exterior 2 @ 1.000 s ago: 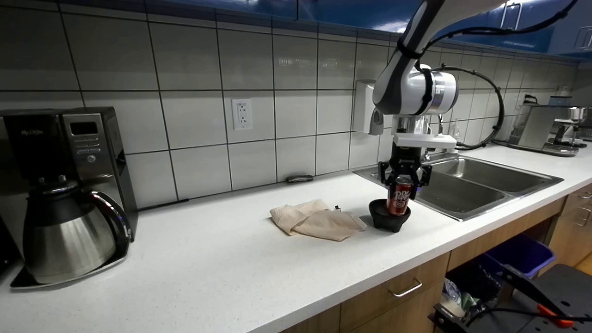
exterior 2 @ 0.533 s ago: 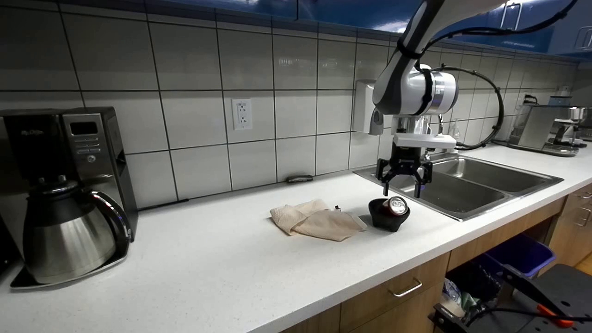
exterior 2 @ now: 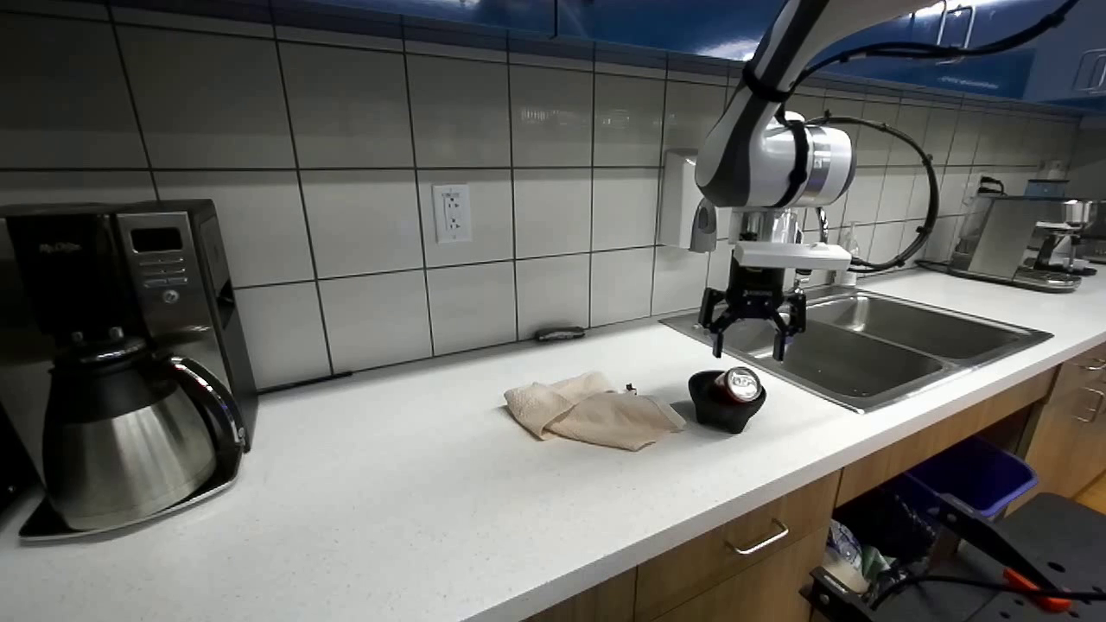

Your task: Put the can in the bowl

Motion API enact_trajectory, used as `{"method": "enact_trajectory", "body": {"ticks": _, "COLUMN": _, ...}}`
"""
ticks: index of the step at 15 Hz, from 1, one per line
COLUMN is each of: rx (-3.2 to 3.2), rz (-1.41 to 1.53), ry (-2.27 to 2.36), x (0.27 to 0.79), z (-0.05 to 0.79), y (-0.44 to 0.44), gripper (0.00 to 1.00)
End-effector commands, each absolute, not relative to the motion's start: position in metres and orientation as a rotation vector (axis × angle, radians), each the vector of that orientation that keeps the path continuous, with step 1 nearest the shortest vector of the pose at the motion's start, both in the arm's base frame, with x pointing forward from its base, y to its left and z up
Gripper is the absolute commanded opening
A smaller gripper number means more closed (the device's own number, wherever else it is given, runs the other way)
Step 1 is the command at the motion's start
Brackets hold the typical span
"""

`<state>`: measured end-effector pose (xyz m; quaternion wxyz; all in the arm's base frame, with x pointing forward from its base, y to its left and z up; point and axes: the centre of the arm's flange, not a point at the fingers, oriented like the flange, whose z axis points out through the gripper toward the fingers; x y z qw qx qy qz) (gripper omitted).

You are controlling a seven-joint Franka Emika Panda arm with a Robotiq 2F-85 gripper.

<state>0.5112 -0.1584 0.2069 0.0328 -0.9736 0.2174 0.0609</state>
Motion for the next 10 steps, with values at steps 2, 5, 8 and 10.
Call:
{"method": "enact_trajectory", "body": {"ticks": 2, "rx": -3.042, "rz": 0.133, "ry": 0.557, "x": 0.496, "z": 0.247, "y": -0.14, "gripper": 1.0}}
{"method": "enact_trajectory", "body": {"ticks": 5, "rx": -3.062, "rz": 0.107, "ry": 0.477, "x": 0.486, "z": 0.262, "y": -0.126, "gripper": 1.0}}
{"method": "enact_trajectory", "body": {"ticks": 8, "rx": -3.077, "rz": 0.088, "ry": 0.391, "x": 0.474, "z": 0.276, "y": -0.112, "gripper": 1.0}}
{"method": "enact_trajectory", "body": {"ticks": 10, "rx": -3.09, "rz": 0.062, "ry": 0.326, "x": 0.463, "z": 0.286, "y": -0.102, "gripper": 1.0}}
